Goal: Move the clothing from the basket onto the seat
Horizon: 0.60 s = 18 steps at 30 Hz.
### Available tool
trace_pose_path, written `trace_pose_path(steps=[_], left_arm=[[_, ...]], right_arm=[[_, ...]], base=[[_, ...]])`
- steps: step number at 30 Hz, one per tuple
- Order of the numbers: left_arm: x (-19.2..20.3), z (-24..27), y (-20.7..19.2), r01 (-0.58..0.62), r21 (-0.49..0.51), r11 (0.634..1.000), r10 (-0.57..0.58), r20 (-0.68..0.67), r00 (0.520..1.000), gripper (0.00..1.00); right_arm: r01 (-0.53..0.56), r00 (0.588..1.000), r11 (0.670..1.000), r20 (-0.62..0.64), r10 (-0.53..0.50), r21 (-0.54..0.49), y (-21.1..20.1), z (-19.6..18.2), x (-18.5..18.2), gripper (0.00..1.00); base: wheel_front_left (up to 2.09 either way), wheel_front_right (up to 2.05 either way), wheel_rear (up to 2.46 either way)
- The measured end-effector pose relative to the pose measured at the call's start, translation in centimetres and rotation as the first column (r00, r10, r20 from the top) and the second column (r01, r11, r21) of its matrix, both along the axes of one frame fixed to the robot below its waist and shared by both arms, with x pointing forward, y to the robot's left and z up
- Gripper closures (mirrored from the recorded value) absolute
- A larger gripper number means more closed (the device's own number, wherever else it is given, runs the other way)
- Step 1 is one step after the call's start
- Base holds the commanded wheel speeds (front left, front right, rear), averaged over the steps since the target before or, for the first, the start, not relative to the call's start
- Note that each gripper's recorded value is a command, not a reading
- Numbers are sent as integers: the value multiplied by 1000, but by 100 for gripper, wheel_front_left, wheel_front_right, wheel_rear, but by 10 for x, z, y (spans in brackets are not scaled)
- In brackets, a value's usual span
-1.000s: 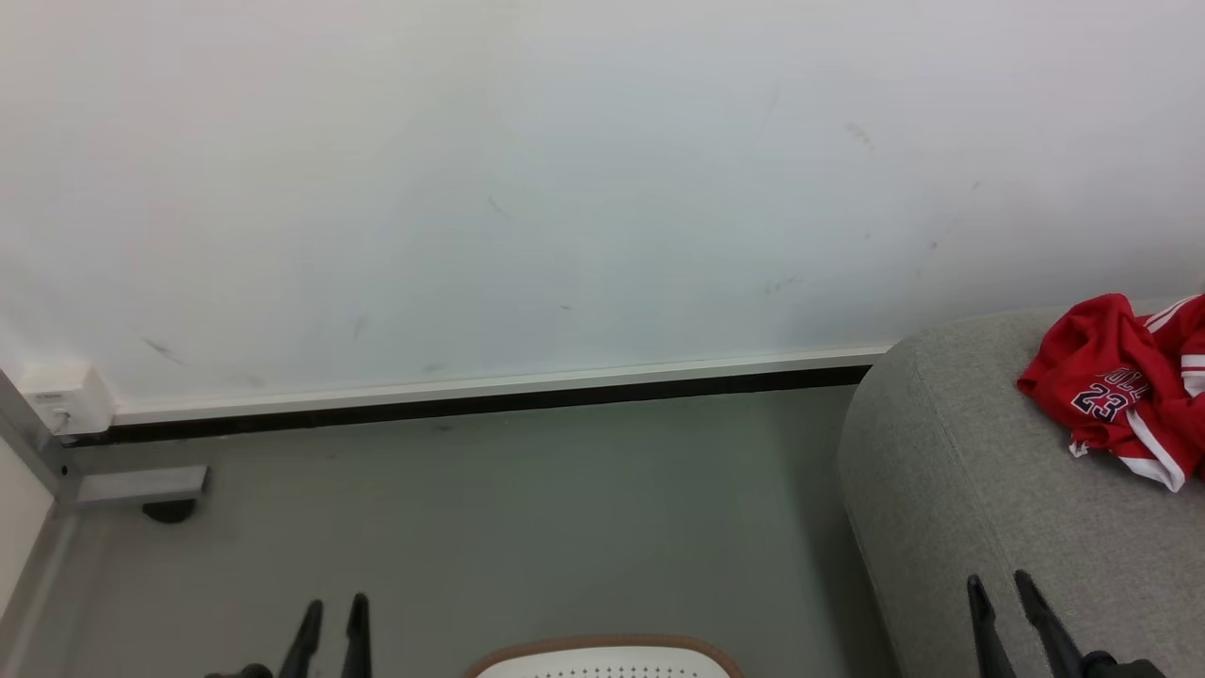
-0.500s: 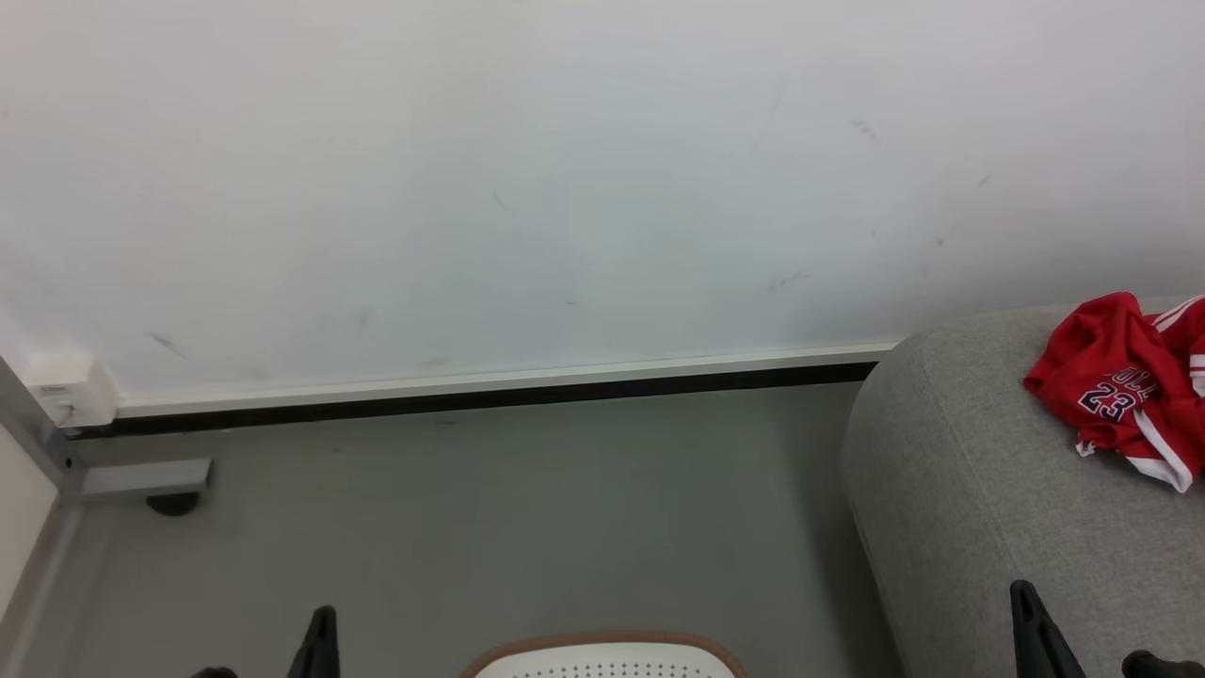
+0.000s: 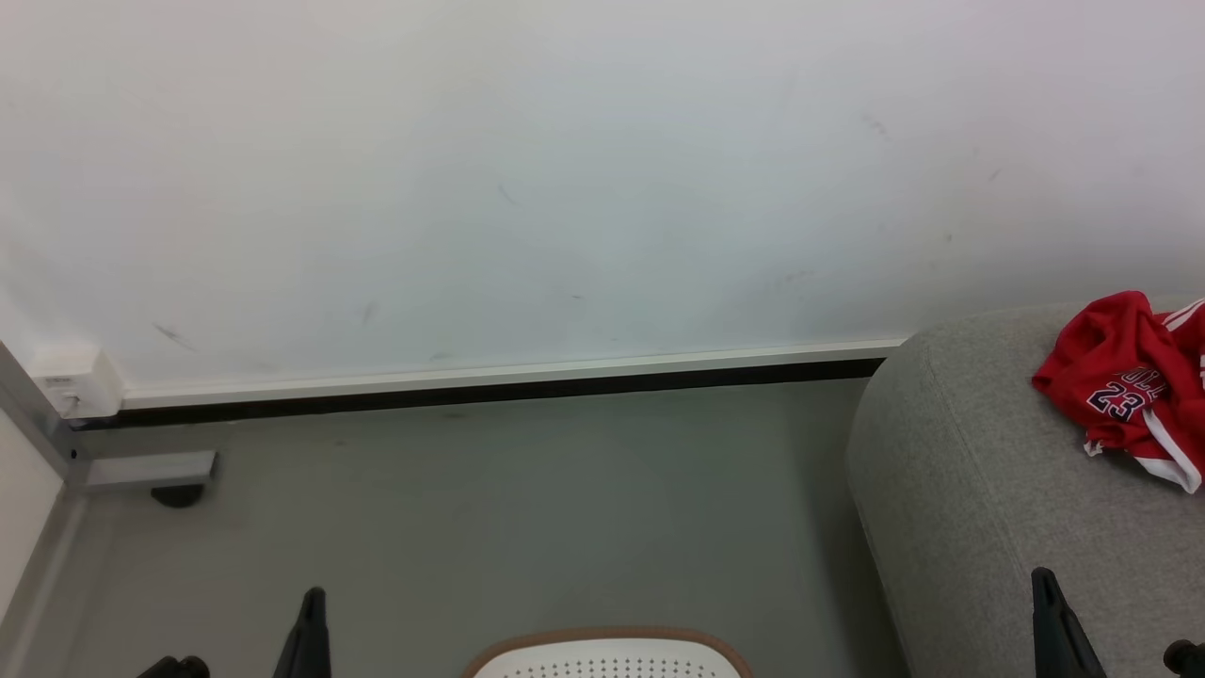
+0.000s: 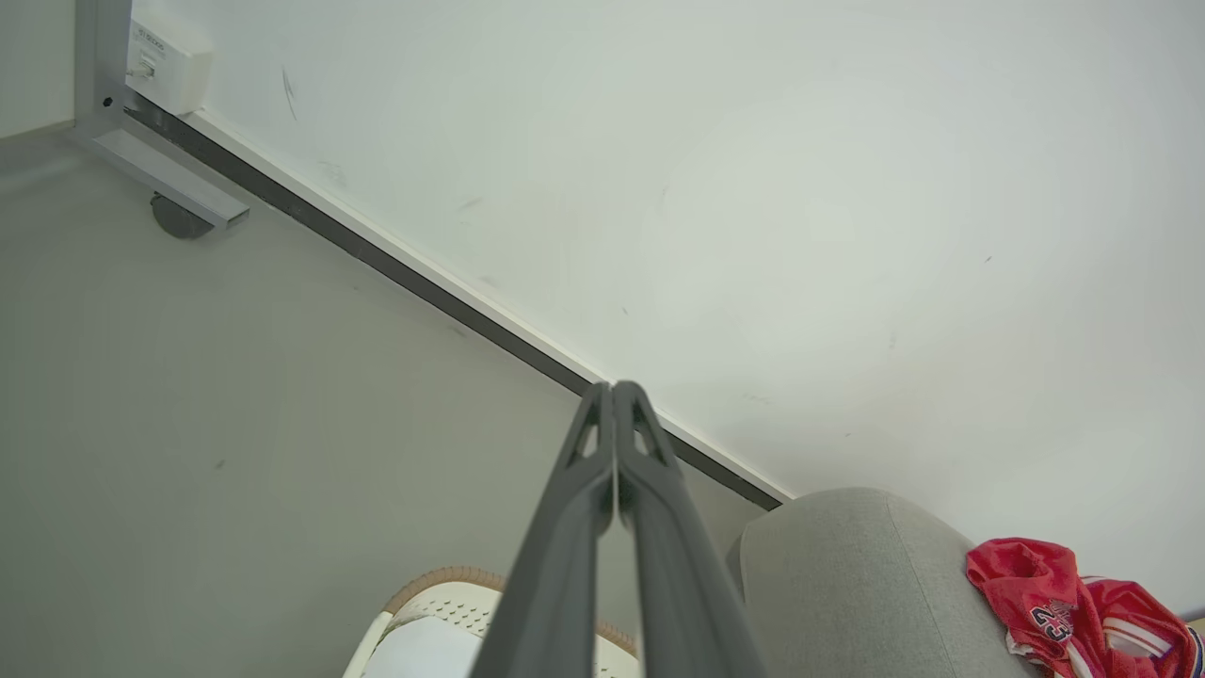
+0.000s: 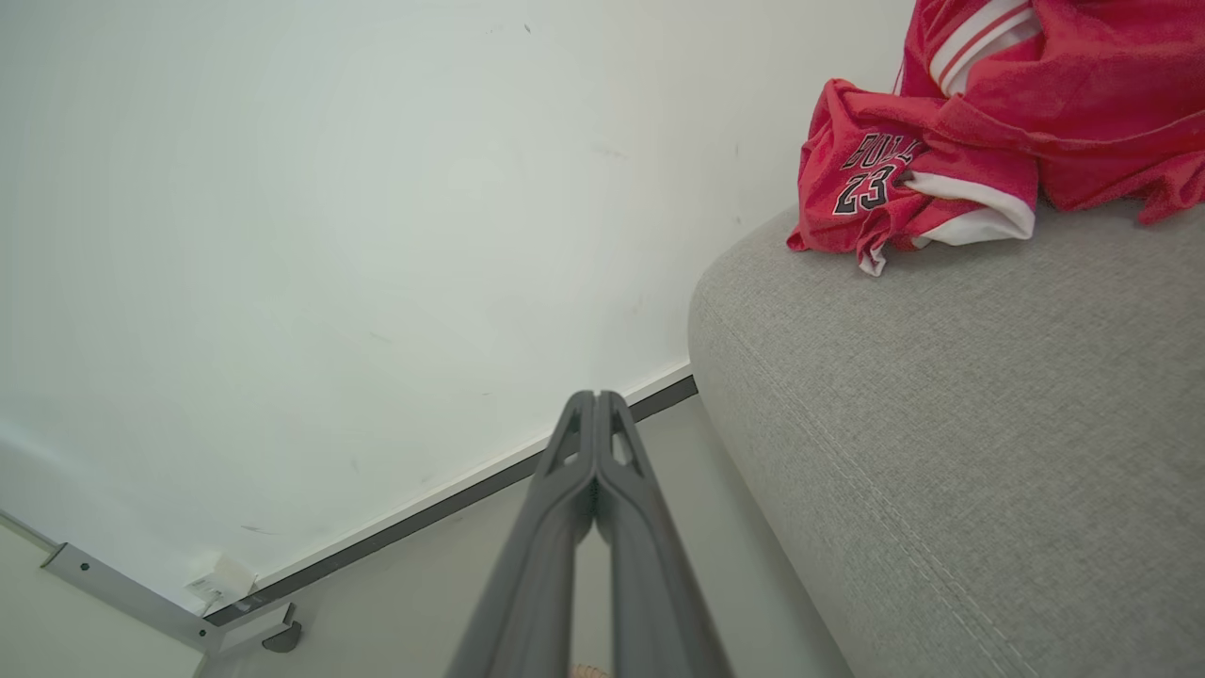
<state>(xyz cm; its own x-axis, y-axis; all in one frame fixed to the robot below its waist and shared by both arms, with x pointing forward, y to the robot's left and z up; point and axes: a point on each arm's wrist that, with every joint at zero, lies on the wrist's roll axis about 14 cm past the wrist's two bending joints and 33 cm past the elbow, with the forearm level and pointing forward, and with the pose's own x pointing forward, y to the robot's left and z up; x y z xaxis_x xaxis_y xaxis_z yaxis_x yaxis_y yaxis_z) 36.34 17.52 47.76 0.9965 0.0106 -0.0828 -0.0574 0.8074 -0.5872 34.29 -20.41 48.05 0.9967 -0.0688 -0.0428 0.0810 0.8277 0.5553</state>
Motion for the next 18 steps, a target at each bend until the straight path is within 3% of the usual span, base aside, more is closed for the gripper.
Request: trace_pose_path(steps=[18], left_arm=[[7, 6, 7, -33, -236, 971, 32, -11, 999, 100]], right_arm=[[18, 1000, 968, 1, -19, 250, -3, 4, 10, 100]], base=[[0, 0, 0]])
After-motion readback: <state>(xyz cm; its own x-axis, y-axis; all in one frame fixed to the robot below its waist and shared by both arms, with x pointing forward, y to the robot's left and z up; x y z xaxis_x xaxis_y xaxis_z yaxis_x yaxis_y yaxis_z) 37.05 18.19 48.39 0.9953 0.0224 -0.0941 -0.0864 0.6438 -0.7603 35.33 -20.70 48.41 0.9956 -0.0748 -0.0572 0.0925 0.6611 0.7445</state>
